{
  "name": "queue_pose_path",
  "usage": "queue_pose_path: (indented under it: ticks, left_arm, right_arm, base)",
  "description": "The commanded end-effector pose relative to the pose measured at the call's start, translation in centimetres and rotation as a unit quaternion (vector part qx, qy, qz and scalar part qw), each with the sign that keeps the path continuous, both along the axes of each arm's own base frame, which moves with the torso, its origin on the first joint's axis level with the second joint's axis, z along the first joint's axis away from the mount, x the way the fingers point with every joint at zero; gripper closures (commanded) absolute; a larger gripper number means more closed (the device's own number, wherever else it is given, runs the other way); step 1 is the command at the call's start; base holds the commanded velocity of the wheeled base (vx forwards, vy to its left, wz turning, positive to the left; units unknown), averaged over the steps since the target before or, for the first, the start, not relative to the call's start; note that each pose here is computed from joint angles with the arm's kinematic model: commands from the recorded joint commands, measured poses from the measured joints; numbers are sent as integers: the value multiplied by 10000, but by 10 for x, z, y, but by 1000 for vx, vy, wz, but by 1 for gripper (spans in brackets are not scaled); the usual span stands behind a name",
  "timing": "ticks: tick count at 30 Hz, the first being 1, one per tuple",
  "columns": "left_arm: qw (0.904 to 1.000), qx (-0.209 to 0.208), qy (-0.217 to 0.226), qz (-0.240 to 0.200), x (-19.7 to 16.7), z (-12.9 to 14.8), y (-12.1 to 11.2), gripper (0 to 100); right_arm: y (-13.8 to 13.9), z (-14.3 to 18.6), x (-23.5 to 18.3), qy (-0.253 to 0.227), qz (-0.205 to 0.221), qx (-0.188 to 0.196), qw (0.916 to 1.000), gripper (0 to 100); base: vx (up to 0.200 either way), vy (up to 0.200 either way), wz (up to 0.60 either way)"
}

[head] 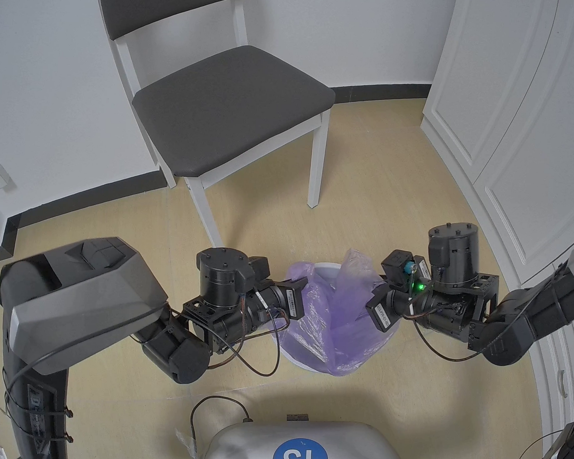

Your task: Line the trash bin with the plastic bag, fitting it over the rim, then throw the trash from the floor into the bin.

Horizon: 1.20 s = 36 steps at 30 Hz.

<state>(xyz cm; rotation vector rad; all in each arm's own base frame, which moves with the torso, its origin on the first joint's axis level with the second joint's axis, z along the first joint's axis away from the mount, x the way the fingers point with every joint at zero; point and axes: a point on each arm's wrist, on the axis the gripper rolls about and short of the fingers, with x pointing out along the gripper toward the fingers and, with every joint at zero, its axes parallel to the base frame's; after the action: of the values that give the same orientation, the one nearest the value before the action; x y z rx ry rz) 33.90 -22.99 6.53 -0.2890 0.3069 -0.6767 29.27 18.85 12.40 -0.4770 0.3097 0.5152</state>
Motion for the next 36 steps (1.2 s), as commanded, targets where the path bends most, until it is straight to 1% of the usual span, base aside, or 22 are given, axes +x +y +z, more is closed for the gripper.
queue_pose_path:
  ticks: [1, 4, 8, 11, 15, 18, 20, 21, 27, 30, 31, 33, 34, 36]
  left_arm:
    - [9998, 12, 72, 158, 0, -9, 14, 100]
    - [9997, -104, -109, 203, -7, -4, 22, 100]
    - [9995, -171, -212, 187, -17, 7, 27, 100]
    - [9993, -205, -263, 164, -21, 13, 28, 100]
    - [9988, -277, -371, 133, -24, 23, 27, 100]
    - [9987, -289, -401, 101, -25, 25, 25, 100]
    - [9987, -305, -407, 41, -27, 25, 20, 100]
    - [9987, -305, -418, -22, -31, 26, 16, 100]
    - [9986, -290, -381, -228, -39, 22, 1, 100]
    - [9986, -286, -374, -244, -40, 22, 0, 100]
    - [9990, -222, -299, -253, -37, 13, -4, 100]
    - [9991, -197, -280, -231, -36, 10, -3, 100]
    - [9996, -81, -211, -194, -33, 5, -1, 100]
    - [9999, 99, -62, -7, -25, 5, 12, 100]
  right_arm:
    - [15, -17, 13, 110, 49, -43, 9999, 100]
    - [34, -22, 22, 27, 26, -32, 10000, 100]
    - [48, -25, 23, 44, 10, 106, 9999, 100]
    - [49, -25, 24, 46, 0, 110, 9999, 100]
    - [53, -27, 24, 102, -9, 224, 9997, 100]
    - [54, -30, 25, 154, -49, 248, 9996, 100]
    - [51, -36, 29, 219, -113, 245, 9994, 100]
    - [45, -40, 36, 279, -264, 294, 9988, 100]
    - [19, -46, 51, 425, -646, 421, 9961, 100]
    - [16, -46, 52, 430, -692, 419, 9958, 100]
    - [3, -42, 55, 404, -843, 438, 9947, 100]
    - [0, -36, 54, 357, -872, 450, 9945, 100]
    - [-9, -25, 51, 267, -937, 425, 9943, 100]
    - [-21, -17, 46, 210, -1004, 219, 9945, 100]
  base:
    - [0, 0, 0]
    - [0, 0, 0]
    - [0, 0, 0]
    - [0, 0, 0]
    - [0, 0, 0]
    - [0, 0, 0]
    - [0, 0, 0]
    - [0, 0, 0]
    - [0, 0, 0]
    - [0, 0, 0]
    - [0, 0, 0]
    - [0, 0, 0]
    - [0, 0, 0]
    - [0, 0, 0]
